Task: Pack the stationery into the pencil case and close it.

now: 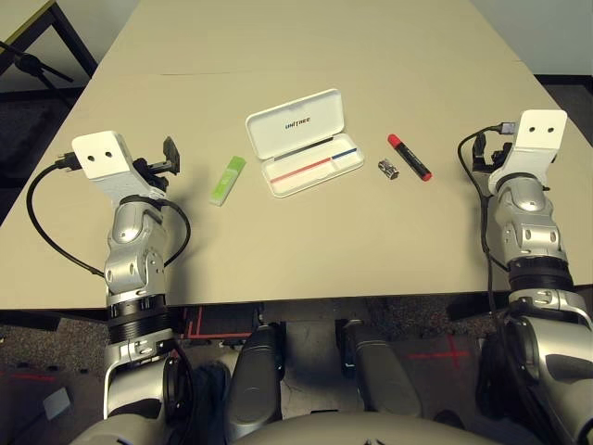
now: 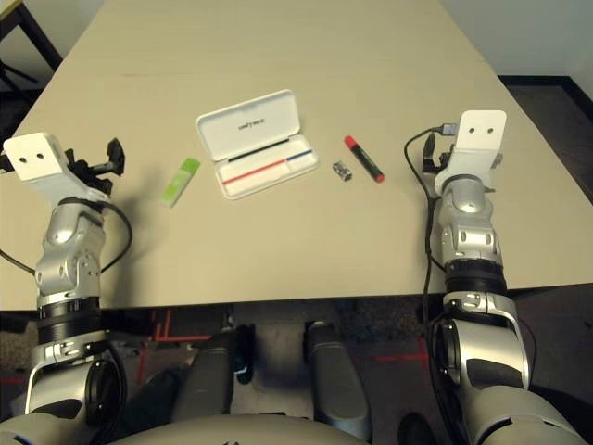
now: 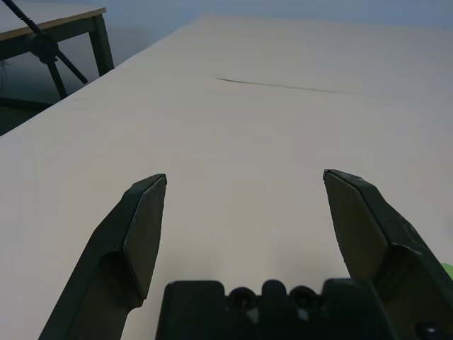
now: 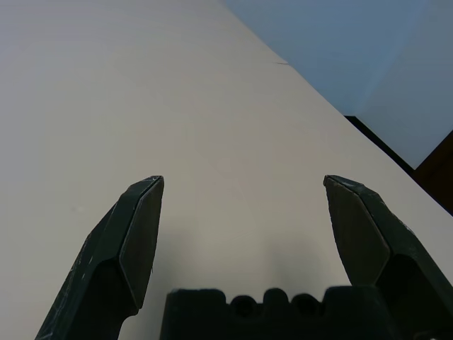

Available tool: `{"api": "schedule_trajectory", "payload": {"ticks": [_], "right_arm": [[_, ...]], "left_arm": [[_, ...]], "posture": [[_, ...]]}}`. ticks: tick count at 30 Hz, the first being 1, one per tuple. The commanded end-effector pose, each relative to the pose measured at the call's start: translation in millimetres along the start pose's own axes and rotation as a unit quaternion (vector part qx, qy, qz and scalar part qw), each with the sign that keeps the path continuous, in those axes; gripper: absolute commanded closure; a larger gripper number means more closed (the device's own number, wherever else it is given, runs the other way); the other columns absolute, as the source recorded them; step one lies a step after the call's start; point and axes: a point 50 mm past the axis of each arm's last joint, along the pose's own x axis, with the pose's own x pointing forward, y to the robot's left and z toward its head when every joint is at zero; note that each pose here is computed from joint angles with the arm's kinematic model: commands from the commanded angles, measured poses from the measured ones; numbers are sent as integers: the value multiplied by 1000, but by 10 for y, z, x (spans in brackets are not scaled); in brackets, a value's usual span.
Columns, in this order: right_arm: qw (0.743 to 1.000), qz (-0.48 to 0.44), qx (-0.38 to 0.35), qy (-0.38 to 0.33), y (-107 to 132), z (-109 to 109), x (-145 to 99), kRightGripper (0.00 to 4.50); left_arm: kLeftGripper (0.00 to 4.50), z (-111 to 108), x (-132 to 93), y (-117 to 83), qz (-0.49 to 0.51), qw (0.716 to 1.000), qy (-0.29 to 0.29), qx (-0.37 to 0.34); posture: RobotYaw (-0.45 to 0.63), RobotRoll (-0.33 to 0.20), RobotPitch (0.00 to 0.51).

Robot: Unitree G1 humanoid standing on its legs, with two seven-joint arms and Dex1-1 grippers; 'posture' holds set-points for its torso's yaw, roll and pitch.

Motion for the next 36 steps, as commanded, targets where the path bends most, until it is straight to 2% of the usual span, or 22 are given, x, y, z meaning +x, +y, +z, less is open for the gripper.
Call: {"api": "schedule_trajectory", "payload": {"ticks": [1,5,15,22,25,27,30,36], "right_arm": [[1000,-2,0,0,-29,-17,-10,0],[1000,3,1,-7,2,45,17,0],[998,47,12,-26,8,47,-5,0],[981,180,21,-71,44,193,27,0],[963,251,28,-94,49,317,30,0],[950,296,29,-98,55,375,30,0],[908,402,74,-97,83,460,-33,0],[865,492,31,-94,62,483,-82,0]], "left_arm": [[45,-3,-33,26,7,1000,-2,1],[45,11,-19,-4,1,1000,0,1],[45,120,-26,-24,-46,999,-5,22],[45,270,-70,-115,-179,982,25,49],[45,333,-119,-191,-265,961,53,64],[45,338,-192,-269,-337,934,84,80],[45,383,-239,-355,-403,903,114,93],[45,474,-244,-541,-505,835,164,142]], "posture": [[-53,0,182],[-67,0,195],[-39,0,181],[-15,0,196],[-7,0,196],[2,0,191],[12,0,187],[21,0,181]]}}
